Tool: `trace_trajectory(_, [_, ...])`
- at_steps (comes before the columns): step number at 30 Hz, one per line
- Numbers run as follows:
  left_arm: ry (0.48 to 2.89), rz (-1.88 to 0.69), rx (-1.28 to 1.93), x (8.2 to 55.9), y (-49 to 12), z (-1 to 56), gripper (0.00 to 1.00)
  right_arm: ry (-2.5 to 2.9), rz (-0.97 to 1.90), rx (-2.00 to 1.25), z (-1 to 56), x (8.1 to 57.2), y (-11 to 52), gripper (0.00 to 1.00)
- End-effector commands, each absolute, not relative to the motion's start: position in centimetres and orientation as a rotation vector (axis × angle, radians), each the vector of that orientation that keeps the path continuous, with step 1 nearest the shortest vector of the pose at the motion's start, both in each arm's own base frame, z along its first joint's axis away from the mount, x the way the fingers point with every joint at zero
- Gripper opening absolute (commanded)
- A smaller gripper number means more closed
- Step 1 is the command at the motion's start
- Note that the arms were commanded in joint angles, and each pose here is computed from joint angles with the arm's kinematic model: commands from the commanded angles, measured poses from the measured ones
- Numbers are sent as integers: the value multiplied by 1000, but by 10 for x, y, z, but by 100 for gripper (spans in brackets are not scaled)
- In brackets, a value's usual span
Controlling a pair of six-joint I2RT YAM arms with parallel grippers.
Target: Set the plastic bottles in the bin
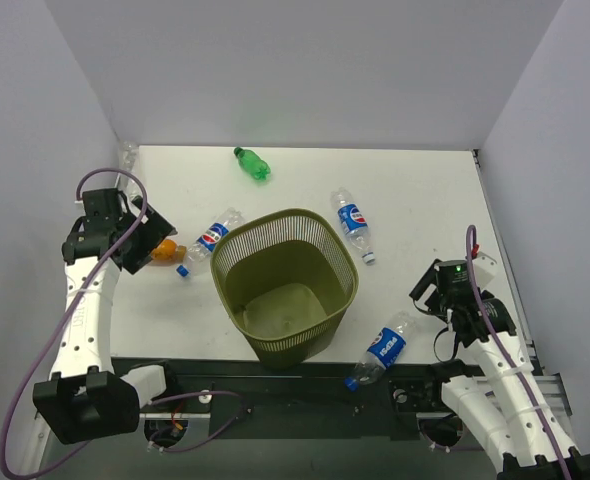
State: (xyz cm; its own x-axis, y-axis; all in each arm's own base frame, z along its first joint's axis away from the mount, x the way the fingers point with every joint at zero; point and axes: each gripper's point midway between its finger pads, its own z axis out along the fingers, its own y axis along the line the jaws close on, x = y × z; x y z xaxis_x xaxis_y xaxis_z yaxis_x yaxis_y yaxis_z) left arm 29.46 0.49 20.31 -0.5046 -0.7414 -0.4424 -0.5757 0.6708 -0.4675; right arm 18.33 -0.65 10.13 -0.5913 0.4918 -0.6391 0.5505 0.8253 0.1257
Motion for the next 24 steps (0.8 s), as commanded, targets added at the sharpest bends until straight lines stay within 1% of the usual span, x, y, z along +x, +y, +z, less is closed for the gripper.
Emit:
trace_trajectory(1, [2280, -278, -944, 290, 13, 210, 97, 2324, -98, 753, 103, 178, -5, 88])
trace_trajectory(5, [2300, -262, -921, 293, 15, 208, 97, 2333, -80, 777, 106, 169, -3, 88])
trace_trajectory(14, [2319, -286, -815, 301, 11, 211, 97, 2336, -40, 855, 134, 153, 0, 87])
trace_trajectory(18, [2332, -268, -772, 297, 12, 212, 97, 2369, 33, 899, 126, 148, 12, 87])
trace_trajectory(24, [2319, -220, -749, 297, 16, 218, 97, 2428, 116, 935, 96, 141, 26, 87])
